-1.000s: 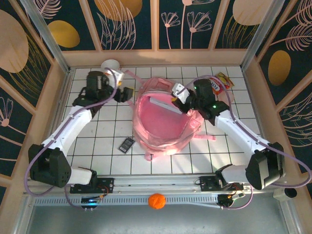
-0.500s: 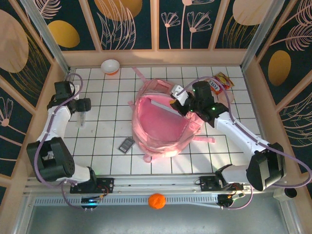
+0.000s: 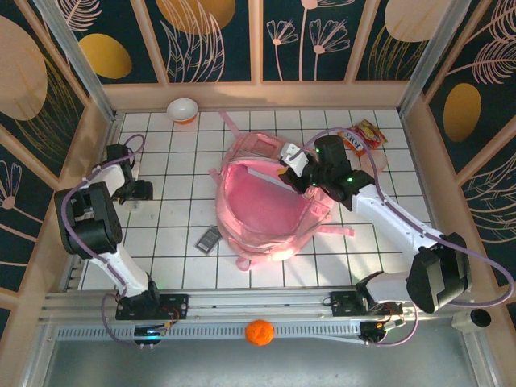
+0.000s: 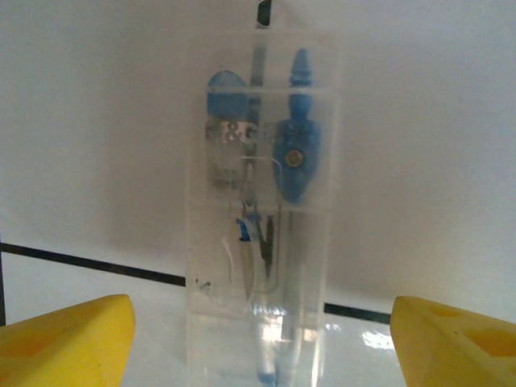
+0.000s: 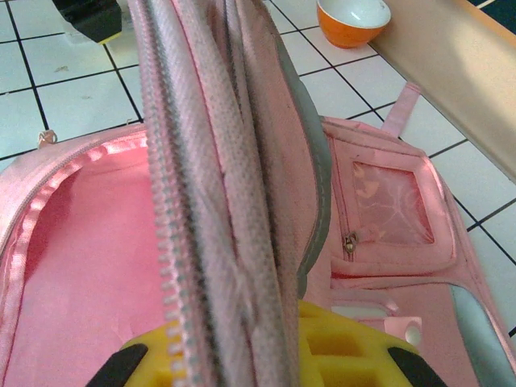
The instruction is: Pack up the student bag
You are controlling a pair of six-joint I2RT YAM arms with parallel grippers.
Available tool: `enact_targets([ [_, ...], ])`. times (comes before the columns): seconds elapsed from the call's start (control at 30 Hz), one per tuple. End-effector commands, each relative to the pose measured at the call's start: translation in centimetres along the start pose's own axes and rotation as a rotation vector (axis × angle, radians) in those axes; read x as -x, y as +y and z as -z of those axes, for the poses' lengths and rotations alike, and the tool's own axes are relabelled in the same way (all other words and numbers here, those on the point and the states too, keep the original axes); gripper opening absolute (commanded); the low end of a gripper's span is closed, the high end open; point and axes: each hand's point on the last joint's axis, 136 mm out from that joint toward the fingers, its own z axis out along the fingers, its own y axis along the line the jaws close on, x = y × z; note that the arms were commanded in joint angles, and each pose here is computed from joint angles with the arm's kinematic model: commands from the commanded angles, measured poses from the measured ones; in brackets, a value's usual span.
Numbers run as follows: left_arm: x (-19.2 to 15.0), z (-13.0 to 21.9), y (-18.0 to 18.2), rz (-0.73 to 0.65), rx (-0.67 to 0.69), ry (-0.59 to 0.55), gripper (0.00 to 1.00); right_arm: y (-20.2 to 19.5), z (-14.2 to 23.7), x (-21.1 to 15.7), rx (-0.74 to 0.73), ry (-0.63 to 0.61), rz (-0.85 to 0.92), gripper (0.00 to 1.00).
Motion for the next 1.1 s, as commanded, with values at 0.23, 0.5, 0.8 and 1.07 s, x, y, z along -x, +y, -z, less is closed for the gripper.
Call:
enact_targets([
  [0.23,0.0,-1.9,-0.3,0.008,-0.033,0.031,0.51,1.2,0.8,2.7,0.053,-0.090,0.028,0.00],
  [0.5,0.8,0.5,-0.5,0.035,-0.056,-0.049,0.35,1.2,1.7,3.3,0.040,-0.128,-0.011,0.00],
  [0.8,2.2,8.1,-2.7,0.169,-0.223,-0.230,0.28,-0.8,3.4,4.3,-0.072,-0.171,-0.235,0.00],
  [1.07,2.7,15.4,-11.3,0.202,-0.457,-0.361,0.26,-1.6,3.9,4.1,-0.114,-0.169,-0.445,0.00],
])
